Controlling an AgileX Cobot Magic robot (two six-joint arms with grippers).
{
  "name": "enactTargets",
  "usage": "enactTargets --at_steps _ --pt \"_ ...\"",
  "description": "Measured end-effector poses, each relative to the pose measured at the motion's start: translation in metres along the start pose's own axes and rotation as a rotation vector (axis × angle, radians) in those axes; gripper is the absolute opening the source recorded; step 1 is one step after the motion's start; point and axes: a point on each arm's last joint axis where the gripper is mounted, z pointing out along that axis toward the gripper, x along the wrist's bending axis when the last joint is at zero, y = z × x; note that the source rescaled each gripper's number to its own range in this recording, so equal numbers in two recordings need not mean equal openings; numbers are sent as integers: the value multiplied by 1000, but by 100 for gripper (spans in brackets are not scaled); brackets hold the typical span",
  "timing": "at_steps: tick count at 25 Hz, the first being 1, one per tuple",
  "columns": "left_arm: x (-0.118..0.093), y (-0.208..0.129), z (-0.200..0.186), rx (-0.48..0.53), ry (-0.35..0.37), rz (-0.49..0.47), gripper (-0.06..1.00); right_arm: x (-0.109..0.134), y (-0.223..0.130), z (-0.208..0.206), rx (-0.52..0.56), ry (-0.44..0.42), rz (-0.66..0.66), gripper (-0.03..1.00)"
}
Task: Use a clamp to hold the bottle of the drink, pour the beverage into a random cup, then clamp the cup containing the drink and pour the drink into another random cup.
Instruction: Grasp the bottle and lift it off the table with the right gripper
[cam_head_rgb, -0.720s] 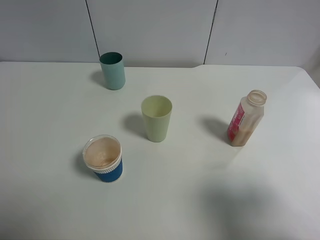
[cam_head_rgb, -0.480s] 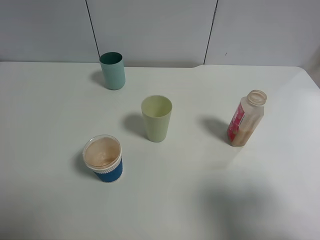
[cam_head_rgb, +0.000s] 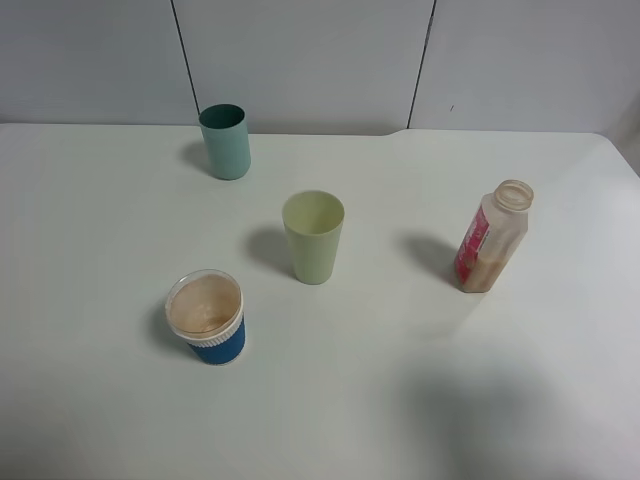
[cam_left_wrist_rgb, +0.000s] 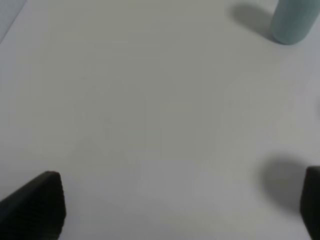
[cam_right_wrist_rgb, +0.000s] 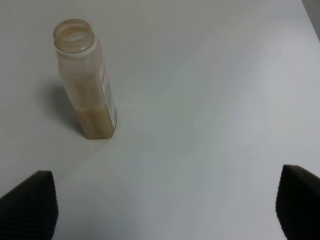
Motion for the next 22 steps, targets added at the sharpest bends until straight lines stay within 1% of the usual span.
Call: enactTargets --at_steps 7,11,13,14,16,17,22 --pt "0 0 0 0 0 0 95 -1 0 0 4 -9 7 76" --pt "0 0 0 0 0 0 95 -3 3 7 51 -25 12 76" --pt "0 0 0 0 0 0 95 -5 8 17 125 -37 9 76" --pt "0 0 0 0 0 0 95 -7 12 29 213 -45 -1 76" --pt "0 0 0 0 0 0 95 -9 14 38 272 -50 -8 76" --pt "0 0 0 0 0 0 95 -9 14 38 272 -50 -8 76" --pt "0 0 0 0 0 0 95 -11 17 47 337 -58 -19 76"
